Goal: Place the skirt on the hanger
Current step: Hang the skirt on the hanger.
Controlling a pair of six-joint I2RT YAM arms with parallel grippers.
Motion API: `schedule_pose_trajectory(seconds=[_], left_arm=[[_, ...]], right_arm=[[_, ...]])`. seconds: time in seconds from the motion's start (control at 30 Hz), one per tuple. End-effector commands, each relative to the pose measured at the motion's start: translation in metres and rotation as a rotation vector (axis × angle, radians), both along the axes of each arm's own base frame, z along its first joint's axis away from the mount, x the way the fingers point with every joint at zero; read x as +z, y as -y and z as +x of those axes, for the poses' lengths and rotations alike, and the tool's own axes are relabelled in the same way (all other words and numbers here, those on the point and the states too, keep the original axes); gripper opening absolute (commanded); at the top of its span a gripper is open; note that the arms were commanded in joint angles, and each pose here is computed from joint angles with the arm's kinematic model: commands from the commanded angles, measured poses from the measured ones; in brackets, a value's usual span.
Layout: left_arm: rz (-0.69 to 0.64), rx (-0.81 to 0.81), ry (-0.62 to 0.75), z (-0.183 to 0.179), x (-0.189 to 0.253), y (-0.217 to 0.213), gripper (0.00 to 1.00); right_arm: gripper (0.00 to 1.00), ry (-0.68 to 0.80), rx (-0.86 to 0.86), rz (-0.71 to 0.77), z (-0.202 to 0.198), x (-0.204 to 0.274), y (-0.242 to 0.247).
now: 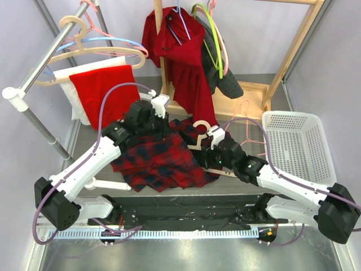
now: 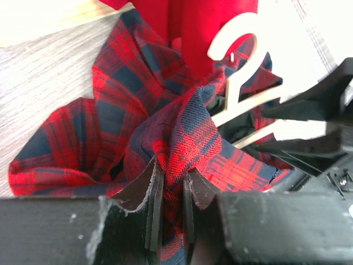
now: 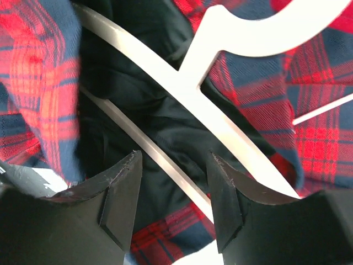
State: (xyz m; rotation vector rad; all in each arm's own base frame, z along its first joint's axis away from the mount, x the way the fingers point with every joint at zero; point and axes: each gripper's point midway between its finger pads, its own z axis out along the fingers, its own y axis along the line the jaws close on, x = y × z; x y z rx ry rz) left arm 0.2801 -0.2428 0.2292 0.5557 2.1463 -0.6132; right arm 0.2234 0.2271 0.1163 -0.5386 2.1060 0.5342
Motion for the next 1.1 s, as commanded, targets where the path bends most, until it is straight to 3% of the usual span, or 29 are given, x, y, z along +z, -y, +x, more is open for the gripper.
schedule_pose_trajectory(seconds=[0.0,0.23,0.47,0.67,1.07], left_arm=[[-0.06,-0.075,0.038,-0.012,0.018,0.007,0.0],[-0.068,-0.097,0.029,-0.02,0.018,0.007,0.0],[-0.09,-0.118,0.037,-0.025,0.026,0.008,0.0],[-0.116,-0.157,0.034,-0.032,0.031,0.012,0.0],[-0.136,-0.199,0.026,-0.039,0.034,0.017,0.0]], right_arm=[[0.55,0.114,0.019,0.075,0.027,0.044,-0.018],[0.54,0.117,0.051,0.108,0.042,0.061,-0.024],[0.52,-0.014,0.135,0.143,0.044,0.037,-0.026],[0.51,-0.042,0.204,0.211,0.047,0.037,-0.029],[0.55,-0.243,0.44,0.258,0.018,0.014,-0.042]])
